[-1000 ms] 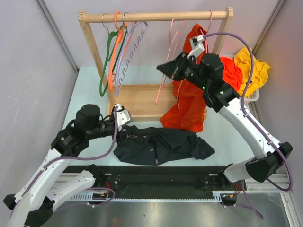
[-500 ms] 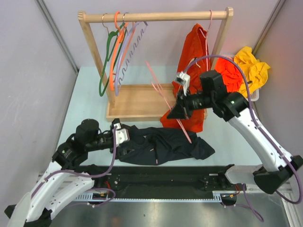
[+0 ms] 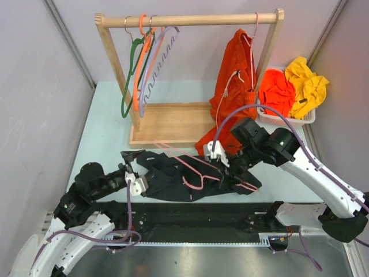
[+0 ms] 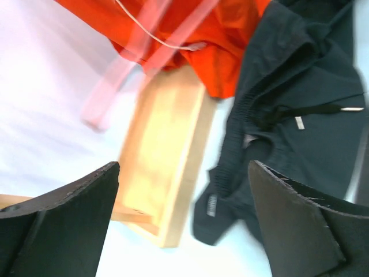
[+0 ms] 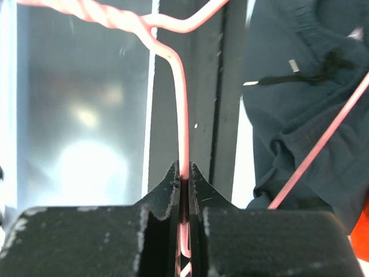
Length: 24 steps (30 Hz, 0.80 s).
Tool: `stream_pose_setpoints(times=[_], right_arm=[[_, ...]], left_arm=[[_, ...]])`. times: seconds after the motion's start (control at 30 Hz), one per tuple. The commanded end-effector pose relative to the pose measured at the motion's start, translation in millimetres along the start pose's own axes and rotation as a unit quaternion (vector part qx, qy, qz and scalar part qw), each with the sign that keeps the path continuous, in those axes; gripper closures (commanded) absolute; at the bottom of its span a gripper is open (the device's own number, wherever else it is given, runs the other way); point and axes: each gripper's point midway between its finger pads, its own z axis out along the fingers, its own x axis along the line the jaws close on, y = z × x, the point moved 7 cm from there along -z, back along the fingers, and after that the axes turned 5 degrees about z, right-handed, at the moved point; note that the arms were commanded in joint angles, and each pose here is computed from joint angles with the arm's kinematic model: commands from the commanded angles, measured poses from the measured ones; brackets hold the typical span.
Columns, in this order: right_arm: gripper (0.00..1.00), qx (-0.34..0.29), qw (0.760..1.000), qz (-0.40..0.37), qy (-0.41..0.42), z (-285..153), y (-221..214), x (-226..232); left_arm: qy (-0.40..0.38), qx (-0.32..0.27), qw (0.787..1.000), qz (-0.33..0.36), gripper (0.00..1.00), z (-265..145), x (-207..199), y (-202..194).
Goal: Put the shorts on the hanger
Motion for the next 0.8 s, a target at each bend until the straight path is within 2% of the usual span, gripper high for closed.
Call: stream_pose_setpoints(times=[0.0, 0.07, 0.17, 0.3, 0.47, 0.53, 0.63, 0.67, 0.77], right_arm=[[1.0, 0.049, 0.996, -0.071, 0.003, 6.7, -7.4, 2.4], [1.0, 0.065, 0.994, -0.085, 0.01, 12.2, -8.3, 4.3], [1.0, 0.091, 0.99, -0.11, 0.012, 17.7, -10.7, 5.2], [1.0, 0.121, 0.987, -0.108, 0.011, 23.3, -14.8, -0.8], [1.0, 0.113, 0.991, -0.078, -0.001, 24.8, -12.0, -8.0], [1.0, 0.093, 0.995, -0.039, -0.006, 19.6, -10.1, -15.5], [1.0, 0.069, 0.998, -0.001, -0.003, 12.3, -6.9, -20.0], [1.0, 0.067, 0.998, 0.0, -0.002, 11.4, -6.8, -19.5], [1.0, 0.068, 0.998, -0.011, 0.004, 13.7, -5.6, -17.8]], left_arm=[[0.021, -0.004, 0.996, 0.091, 0.12, 3.9, 21.8, 7.4], [-0.008, -0.01, 0.994, 0.104, 0.23, 11.0, 20.8, 8.1], [-0.029, -0.01, 0.991, 0.132, 0.31, 19.1, 17.0, 2.5], [-0.035, -0.016, 0.986, 0.161, 0.38, 23.3, 15.8, 0.3], [-0.044, -0.022, 0.983, 0.178, 0.41, 19.4, 12.4, 1.6], [-0.052, -0.013, 0.983, 0.178, 0.39, 11.1, 7.8, 0.5], [-0.056, 0.0, 0.984, 0.17, 0.23, -6.1, -0.2, -0.2], [-0.06, 0.001, 0.984, 0.167, 0.18, -10.0, -4.1, -1.1], [-0.044, -0.007, 0.984, 0.17, 0.14, -13.3, -4.0, 0.8]])
